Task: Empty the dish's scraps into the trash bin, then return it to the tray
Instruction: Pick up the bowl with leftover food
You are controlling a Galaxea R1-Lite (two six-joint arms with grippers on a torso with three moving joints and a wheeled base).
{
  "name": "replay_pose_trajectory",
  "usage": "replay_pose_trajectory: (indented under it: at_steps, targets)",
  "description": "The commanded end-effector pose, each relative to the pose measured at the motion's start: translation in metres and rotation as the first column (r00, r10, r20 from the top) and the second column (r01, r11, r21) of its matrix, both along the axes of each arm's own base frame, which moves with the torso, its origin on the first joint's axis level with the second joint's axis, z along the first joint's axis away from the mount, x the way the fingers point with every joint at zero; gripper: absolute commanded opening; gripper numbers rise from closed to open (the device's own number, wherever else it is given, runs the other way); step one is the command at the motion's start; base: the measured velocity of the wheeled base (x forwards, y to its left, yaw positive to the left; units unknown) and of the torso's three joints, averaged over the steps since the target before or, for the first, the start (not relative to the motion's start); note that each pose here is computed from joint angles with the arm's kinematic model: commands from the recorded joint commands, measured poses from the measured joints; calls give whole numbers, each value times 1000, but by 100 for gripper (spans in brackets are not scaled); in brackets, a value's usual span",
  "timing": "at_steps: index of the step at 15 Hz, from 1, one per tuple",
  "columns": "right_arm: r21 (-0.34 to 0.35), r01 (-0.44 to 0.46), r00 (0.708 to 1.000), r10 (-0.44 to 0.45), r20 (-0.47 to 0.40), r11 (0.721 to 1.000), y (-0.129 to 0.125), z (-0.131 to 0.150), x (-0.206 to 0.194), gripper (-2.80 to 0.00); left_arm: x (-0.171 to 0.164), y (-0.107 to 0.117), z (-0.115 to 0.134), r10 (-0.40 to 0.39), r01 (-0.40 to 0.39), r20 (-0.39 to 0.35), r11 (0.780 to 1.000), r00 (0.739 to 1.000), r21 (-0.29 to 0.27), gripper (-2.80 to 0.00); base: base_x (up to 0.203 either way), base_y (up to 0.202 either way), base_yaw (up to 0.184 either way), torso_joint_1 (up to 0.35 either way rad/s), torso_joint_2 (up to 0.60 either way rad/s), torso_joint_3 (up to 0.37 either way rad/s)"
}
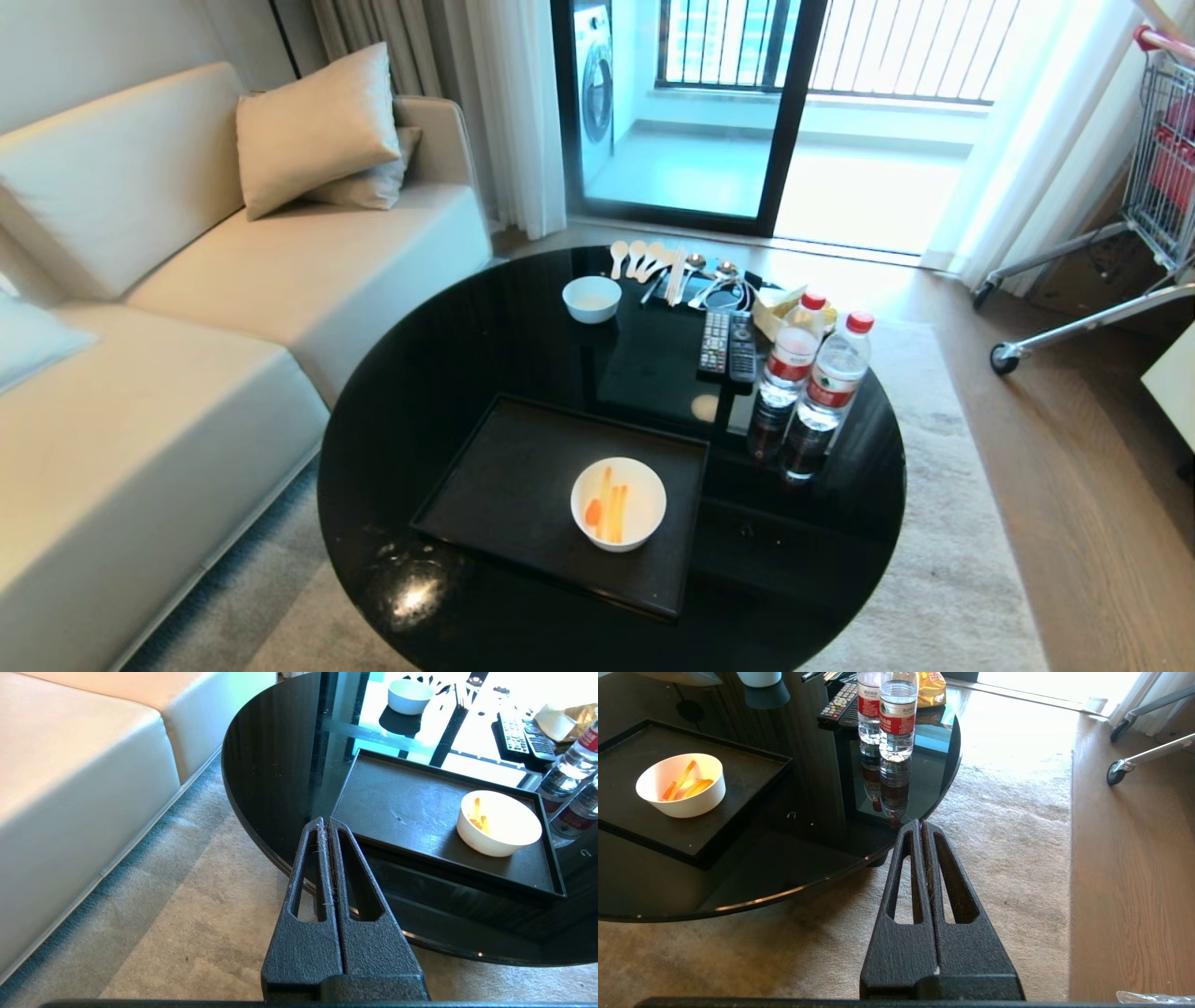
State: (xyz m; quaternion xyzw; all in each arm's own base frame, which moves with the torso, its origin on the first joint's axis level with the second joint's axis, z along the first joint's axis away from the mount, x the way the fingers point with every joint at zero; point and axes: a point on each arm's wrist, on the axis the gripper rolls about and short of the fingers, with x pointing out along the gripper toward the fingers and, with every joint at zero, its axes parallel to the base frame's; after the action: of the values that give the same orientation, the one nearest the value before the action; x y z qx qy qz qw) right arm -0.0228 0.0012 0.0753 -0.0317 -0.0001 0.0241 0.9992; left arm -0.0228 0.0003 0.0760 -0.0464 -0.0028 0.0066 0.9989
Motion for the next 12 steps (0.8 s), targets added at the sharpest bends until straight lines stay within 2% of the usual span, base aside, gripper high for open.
replay_pose_trajectory:
  at_steps: [1, 5, 9, 12]
  targets:
    - [-1, -1, 1000, 1, 1, 1000, 0, 0, 0, -280, 0, 0, 0, 0, 0, 1, 1000, 1000, 1, -280, 0, 0, 0, 0, 0, 0]
    - [-3, 0, 1000, 0, 0, 1000, 0, 0, 0, -280, 0, 0, 0, 0, 0, 1, 1000, 1000, 0, -280, 0, 0, 0, 0, 0, 0]
    - [-34, 0, 1000, 1, 9, 999, 0, 1, 0, -280, 0, 0, 0, 0, 0, 1, 1000, 1000, -1, -280, 0, 0, 0, 0, 0, 0]
    - [-32, -40, 993, 43, 106, 999, 1, 22, -6, -280, 0, 0, 0, 0, 0, 1, 1000, 1000, -1, -280, 0, 0, 0, 0, 0, 0]
